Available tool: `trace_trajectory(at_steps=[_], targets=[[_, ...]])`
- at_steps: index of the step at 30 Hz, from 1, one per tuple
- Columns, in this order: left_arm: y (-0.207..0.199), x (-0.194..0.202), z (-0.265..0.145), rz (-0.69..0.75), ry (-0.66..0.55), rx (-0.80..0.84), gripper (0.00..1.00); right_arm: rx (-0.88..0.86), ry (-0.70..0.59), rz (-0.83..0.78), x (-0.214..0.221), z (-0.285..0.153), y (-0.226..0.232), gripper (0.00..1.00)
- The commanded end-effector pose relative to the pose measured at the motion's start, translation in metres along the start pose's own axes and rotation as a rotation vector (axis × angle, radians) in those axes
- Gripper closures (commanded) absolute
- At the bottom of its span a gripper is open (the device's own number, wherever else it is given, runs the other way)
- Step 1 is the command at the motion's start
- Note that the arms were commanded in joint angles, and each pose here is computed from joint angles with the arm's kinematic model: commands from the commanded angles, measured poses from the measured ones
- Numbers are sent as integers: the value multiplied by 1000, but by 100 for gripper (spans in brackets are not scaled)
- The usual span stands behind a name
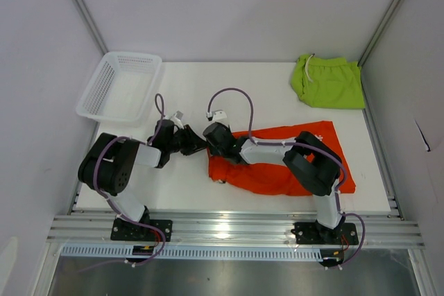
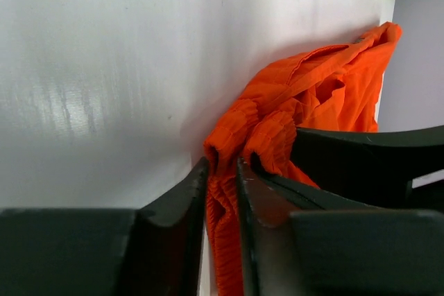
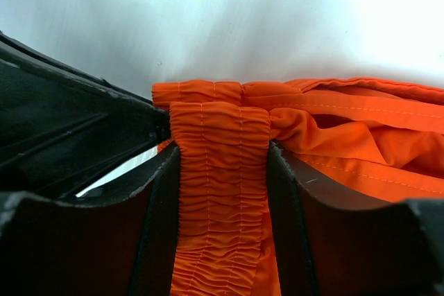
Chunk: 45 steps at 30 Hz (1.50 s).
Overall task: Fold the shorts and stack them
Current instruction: Fold the shorts
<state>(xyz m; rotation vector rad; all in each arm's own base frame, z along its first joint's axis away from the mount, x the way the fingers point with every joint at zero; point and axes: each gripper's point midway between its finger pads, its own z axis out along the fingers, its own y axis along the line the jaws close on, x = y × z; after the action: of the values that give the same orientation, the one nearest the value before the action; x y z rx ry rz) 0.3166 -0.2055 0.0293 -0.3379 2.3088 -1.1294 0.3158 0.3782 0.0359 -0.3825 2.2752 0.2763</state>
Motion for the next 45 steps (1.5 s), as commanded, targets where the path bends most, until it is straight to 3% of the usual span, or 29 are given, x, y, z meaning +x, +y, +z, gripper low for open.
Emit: trace_trajectory(at_steps=[1, 5, 15, 20, 28, 31, 40, 43, 45], targets=[[-31, -7, -9, 14, -2, 134, 66, -57, -14, -1, 9, 9, 7, 50], [-32, -4, -11, -17, 12, 176, 53, -85, -24, 6, 14, 8, 8, 50], [-32, -7, -6, -49, 12, 191, 50, -122, -82, 7, 12, 0, 8, 50], [-11, -4, -3, -38, 13, 59, 49, -126, -88, -1, 12, -1, 11, 51], [-4, -9, -10, -11, -27, -6, 34, -129, -91, -5, 13, 0, 13, 51], [-5, -12, -8, -12, -29, -9, 33, -135, -94, -6, 13, -1, 14, 51], [8, -3, 7, 12, -13, -92, 37, -142, -98, -11, 13, 0, 18, 51], [8, 0, 12, 3, -5, -89, 47, -142, -97, -13, 15, 0, 19, 51], [11, 2, 14, -7, -2, -96, 64, -144, -99, -8, 13, 0, 19, 51]])
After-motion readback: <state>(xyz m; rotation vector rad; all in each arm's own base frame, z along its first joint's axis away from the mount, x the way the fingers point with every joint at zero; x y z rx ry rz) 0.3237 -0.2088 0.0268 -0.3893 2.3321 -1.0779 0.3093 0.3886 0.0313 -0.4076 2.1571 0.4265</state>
